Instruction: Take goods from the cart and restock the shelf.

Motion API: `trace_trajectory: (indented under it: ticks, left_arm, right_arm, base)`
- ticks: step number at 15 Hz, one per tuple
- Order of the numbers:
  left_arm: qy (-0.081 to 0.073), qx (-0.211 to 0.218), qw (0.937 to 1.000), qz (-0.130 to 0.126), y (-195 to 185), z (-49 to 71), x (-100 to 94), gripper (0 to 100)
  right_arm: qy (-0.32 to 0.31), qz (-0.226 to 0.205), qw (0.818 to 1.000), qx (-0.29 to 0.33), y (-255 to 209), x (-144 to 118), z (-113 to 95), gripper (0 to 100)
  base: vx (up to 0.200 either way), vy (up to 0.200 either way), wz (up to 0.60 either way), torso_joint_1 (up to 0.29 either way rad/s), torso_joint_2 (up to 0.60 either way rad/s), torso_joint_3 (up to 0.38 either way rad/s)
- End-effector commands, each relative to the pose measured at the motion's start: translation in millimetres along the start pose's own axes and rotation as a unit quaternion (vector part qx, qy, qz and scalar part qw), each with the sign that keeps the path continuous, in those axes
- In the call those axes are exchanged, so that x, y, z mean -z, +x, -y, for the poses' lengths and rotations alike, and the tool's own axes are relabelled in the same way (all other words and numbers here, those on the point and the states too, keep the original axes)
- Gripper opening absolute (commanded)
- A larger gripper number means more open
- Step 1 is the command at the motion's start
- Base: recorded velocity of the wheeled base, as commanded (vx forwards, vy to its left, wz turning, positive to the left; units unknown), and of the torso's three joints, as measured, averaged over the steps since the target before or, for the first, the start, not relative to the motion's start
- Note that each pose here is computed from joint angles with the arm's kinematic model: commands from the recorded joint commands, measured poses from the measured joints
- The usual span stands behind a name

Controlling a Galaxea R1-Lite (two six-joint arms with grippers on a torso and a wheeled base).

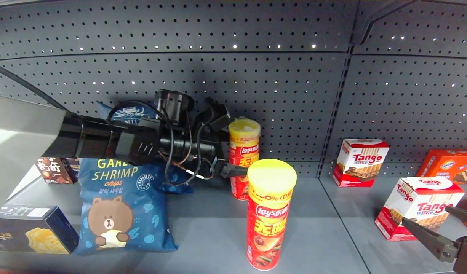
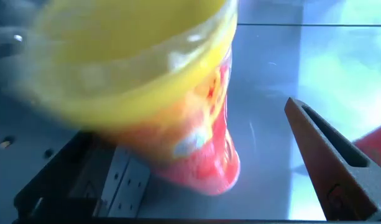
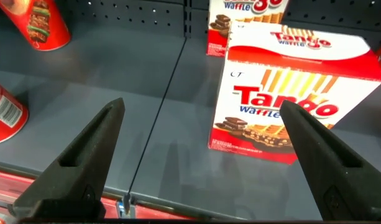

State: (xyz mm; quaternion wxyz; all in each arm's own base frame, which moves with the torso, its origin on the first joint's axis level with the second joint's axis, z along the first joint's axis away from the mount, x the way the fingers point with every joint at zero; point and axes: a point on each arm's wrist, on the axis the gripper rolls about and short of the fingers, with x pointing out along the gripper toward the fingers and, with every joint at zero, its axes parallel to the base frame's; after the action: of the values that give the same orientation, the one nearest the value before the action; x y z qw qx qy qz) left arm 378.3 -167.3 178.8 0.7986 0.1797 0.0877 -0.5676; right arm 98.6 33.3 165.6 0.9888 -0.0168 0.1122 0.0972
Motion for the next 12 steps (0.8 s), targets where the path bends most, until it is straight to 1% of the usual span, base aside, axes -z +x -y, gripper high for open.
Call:
trace_trajectory:
  ticks: [1, 2, 4, 5, 6, 8, 11, 12]
  left_arm:
    - [0.013, -0.013, 0.9998, 0.008, -18, 8.9, -16.6, 100]
    - [0.018, -0.025, 0.9995, 0.009, -25, 11.7, -24.1, 100]
    - [0.024, -0.038, 0.9989, 0.01, -31, 14.3, -32.0, 100]
    - [0.025, -0.04, 0.9988, 0.011, -32, 14.9, -33.1, 100]
    - [0.024, -0.043, 0.9987, 0.01, -37, 18.7, -35.1, 100]
    - [0.025, -0.042, 0.9987, 0.012, -36, 20.2, -35.6, 100]
    - [0.03, -0.04, 0.9986, 0.018, -31, 19.5, -38.4, 100]
    - [0.028, -0.037, 0.9988, 0.018, -29, 19.6, -38.3, 100]
  right_arm:
    - [0.001, 0.001, 1.0, 0.0, -1, 1, 0, 100]
    - [0.001, 0.001, 1.0, 0.001, -3, 3, 1, 100]
    - [0.0, -0.004, 1.0, 0.001, -5, 9, 1, 100]
    - [0.0, -0.004, 1.0, 0.001, -6, 10, 1, 100]
    - [0.0, -0.004, 1.0, 0.001, -8, 13, 2, 100]
    - [0.001, -0.004, 1.0, 0.004, -8, 13, 2, 100]
    - [0.002, -0.002, 1.0, 0.006, -8, 12, 3, 100]
    - [0.002, -0.002, 1.0, 0.006, -8, 12, 3, 100]
  base:
    - [0.0, 0.0, 0.0, 0.0, 0.0, 0.0]
    - [0.0, 0.0, 0.0, 0.0, 0.0, 0.0]
    - [0.0, 0.0, 0.0, 0.0, 0.0, 0.0]
    - [0.0, 0.0, 0.0, 0.0, 0.0, 0.0]
    - [0.0, 0.0, 0.0, 0.0, 0.0, 0.0]
    - [0.0, 0.0, 0.0, 0.0, 0.0, 0.0]
    - [0.0, 0.0, 0.0, 0.0, 0.0, 0.0]
    - [0.0, 0.0, 0.0, 0.0, 0.0, 0.0]
